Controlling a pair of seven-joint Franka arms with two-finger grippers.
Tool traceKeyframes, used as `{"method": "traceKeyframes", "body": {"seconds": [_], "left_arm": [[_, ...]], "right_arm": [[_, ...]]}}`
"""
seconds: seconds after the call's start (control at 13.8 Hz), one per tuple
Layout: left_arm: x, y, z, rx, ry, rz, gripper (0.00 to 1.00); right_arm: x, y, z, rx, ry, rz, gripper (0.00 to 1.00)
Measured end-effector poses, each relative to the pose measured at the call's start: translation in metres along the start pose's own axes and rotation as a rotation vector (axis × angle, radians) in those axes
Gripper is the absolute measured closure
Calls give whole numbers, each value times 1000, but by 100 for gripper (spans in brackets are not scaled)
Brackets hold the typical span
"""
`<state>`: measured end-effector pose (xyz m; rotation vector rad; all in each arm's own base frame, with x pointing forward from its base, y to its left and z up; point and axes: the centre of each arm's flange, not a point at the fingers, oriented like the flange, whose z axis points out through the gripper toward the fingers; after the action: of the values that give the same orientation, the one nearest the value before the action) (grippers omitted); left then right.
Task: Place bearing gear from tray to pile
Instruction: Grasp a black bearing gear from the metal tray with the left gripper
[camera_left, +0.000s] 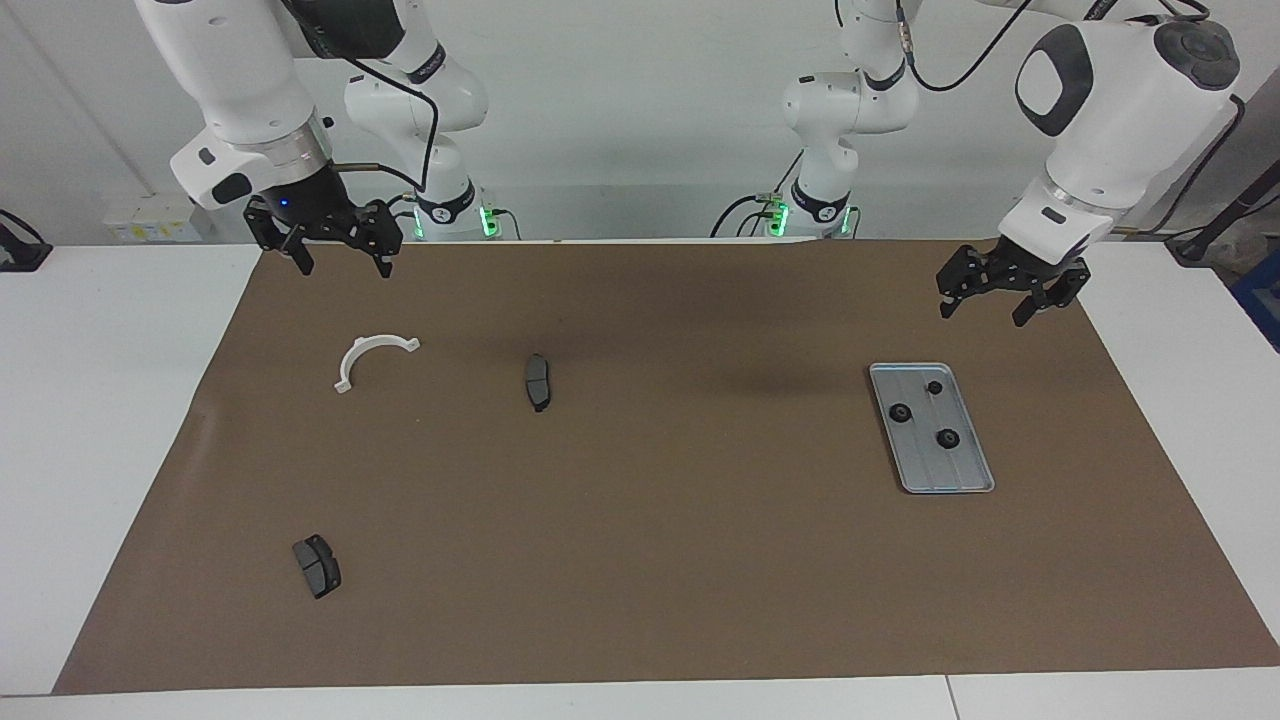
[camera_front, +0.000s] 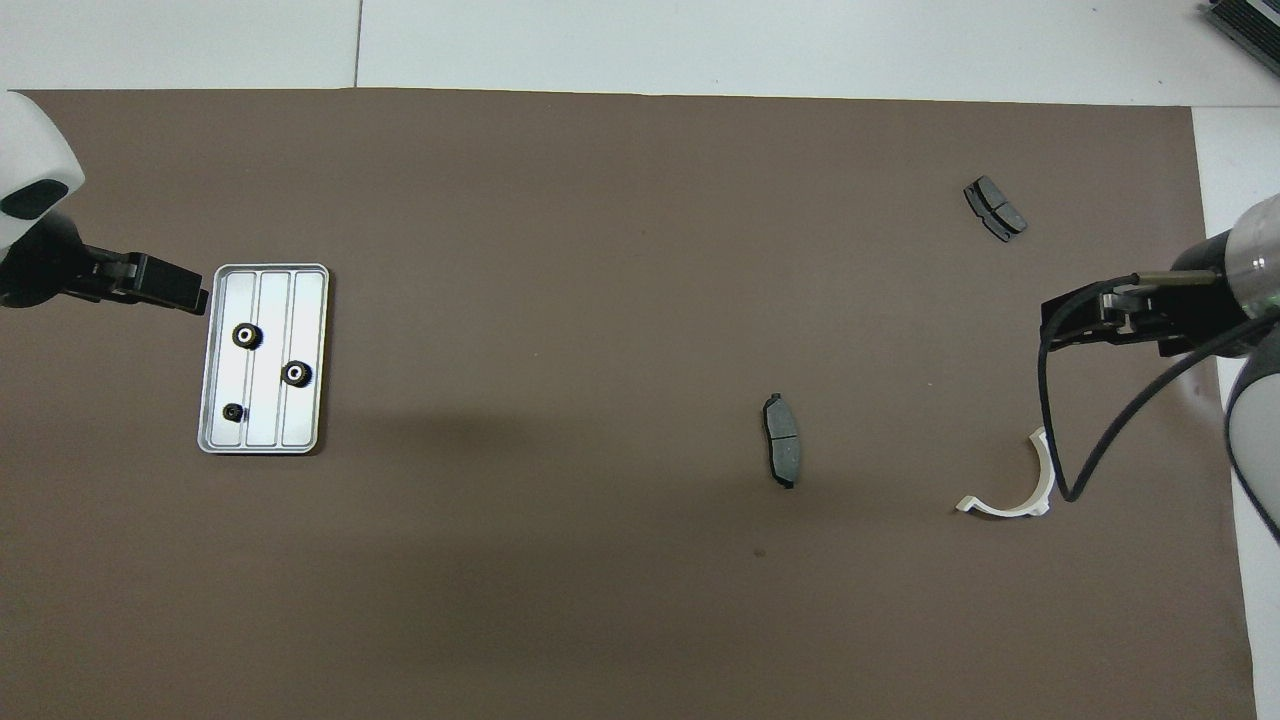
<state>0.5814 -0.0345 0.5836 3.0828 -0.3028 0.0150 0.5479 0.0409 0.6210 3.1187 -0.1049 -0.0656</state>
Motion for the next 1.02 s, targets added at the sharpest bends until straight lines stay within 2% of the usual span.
{"method": "traceKeyframes", "body": {"seconds": [0.44,0.73,1.02], "left_arm": [[-1,-3,9,5,16,-9,0],[-1,-11,70,10,33,-23,0],[-4,-18,148,25,97,-36,0]], "right_arm": [[0,0,0,0,0,0,0],[0,0,0,0,0,0,0],[0,0,0,0,0,0,0]]}}
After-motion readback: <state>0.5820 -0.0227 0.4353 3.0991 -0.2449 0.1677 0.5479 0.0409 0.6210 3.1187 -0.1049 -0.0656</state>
